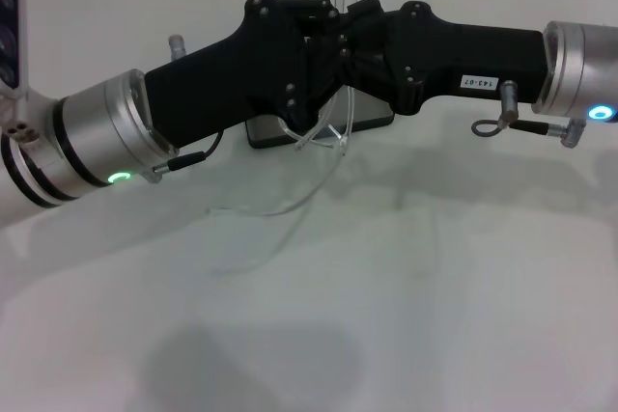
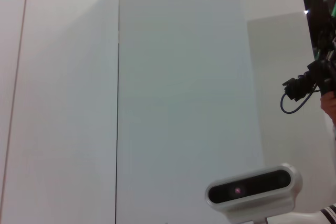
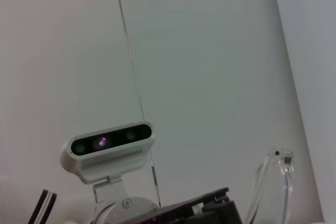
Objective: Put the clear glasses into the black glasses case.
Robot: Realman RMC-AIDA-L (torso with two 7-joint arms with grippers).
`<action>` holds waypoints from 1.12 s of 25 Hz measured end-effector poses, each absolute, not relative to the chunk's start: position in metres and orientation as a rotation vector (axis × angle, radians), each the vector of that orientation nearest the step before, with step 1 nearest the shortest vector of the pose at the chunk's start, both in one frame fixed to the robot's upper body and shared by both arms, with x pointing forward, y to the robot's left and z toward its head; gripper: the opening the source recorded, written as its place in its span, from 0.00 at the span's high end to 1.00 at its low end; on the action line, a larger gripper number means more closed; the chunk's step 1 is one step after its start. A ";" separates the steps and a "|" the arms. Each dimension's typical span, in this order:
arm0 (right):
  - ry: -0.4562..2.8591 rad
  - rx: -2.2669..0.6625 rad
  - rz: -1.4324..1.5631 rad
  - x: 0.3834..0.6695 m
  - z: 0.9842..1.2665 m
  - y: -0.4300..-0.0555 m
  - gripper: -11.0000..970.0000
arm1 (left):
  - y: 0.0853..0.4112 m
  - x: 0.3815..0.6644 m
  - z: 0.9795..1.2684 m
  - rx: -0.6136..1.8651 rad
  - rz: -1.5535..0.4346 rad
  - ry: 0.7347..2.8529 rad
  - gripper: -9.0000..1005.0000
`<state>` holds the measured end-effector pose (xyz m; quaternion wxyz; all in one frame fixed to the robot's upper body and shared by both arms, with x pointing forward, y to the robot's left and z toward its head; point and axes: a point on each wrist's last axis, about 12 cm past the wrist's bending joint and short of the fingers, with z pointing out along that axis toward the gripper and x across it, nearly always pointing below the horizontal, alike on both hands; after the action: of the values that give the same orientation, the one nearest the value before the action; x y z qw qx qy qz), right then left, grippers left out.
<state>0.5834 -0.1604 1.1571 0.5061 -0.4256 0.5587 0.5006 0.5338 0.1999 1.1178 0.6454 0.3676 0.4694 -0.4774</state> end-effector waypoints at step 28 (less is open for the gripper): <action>1.248 -0.512 1.147 0.600 1.170 -0.224 0.87 | 0.199 0.492 1.122 0.923 -1.233 0.826 0.94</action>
<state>0.6002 -0.2245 1.1696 0.6329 -0.2238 0.5457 0.5016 0.4921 0.1991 1.1225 0.6418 0.4052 0.3625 -0.5408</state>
